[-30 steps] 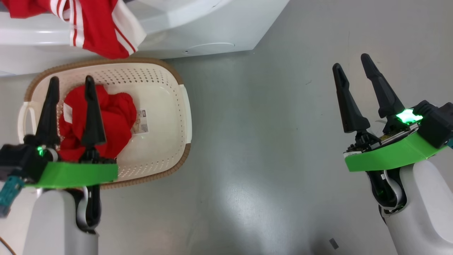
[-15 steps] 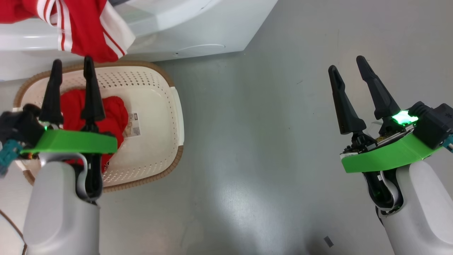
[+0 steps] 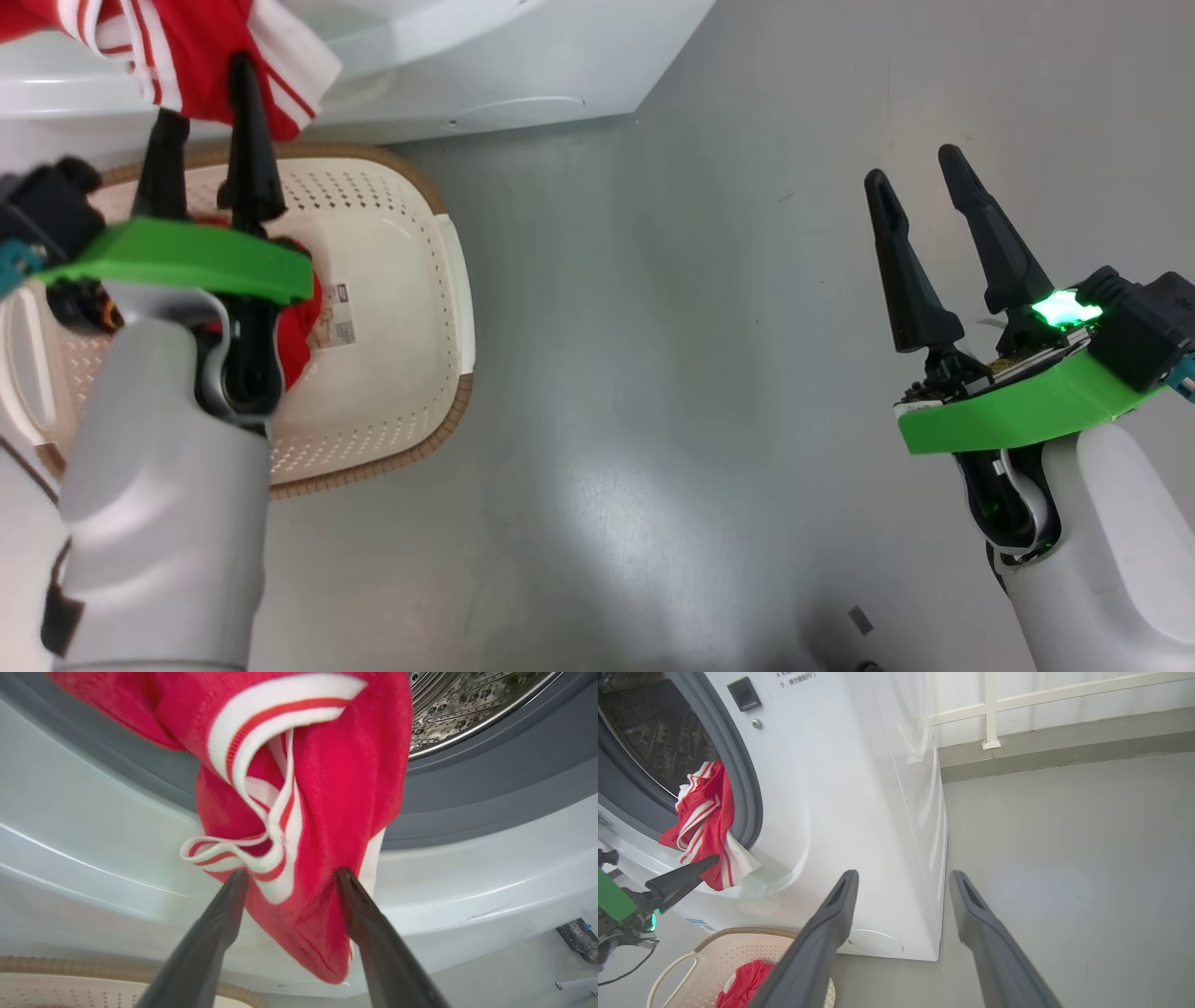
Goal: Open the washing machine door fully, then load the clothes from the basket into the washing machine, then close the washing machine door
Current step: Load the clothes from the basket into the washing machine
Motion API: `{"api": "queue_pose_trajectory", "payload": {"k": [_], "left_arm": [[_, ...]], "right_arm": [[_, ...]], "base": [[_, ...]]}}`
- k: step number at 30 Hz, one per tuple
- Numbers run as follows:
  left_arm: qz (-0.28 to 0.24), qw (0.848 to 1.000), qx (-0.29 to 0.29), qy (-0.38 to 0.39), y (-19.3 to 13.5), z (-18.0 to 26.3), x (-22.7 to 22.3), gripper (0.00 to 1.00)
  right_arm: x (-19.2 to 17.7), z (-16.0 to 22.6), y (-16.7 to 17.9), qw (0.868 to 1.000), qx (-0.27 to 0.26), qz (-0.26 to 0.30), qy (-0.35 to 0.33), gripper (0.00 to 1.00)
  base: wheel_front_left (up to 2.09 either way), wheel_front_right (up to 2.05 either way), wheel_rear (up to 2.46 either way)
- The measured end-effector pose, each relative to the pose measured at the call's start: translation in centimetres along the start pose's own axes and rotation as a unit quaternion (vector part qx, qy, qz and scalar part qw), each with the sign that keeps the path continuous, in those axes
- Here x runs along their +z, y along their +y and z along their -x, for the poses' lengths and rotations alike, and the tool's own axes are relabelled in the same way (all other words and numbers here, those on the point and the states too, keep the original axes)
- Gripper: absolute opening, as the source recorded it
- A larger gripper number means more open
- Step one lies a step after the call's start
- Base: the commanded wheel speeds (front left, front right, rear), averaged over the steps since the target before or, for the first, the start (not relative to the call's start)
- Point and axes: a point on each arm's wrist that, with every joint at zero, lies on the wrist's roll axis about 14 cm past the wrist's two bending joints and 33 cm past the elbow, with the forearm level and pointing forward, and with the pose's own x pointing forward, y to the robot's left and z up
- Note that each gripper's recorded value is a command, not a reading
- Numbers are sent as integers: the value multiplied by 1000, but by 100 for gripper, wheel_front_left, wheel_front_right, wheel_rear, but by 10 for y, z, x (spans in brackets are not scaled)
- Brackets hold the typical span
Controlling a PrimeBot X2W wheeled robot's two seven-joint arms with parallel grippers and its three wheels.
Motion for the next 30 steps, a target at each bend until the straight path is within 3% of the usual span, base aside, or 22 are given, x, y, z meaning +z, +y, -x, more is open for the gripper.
{"api": "queue_pose_trajectory", "payload": {"k": [8,9,11,23,30], "left_arm": [[5,999,2,32,6,-19,-9,100],[2,999,2,35,6,-21,-9,82],[1,999,1,34,6,-23,-8,0],[-43,999,-13,19,7,-19,6,0],[-122,991,-24,-41,0,-16,47,0]], "right_arm": [[-5,1,-4,1000,-7,-1,5,100],[-4,1,-4,1000,-7,-1,5,100],[-4,2,-5,1000,-8,0,5,100],[-3,-1,0,1000,-3,-4,1,100],[-4,-4,5,1000,4,-7,1,100]], "base": [[0,0,0],[0,0,0],[0,0,0],[0,0,0],[0,0,0]]}}
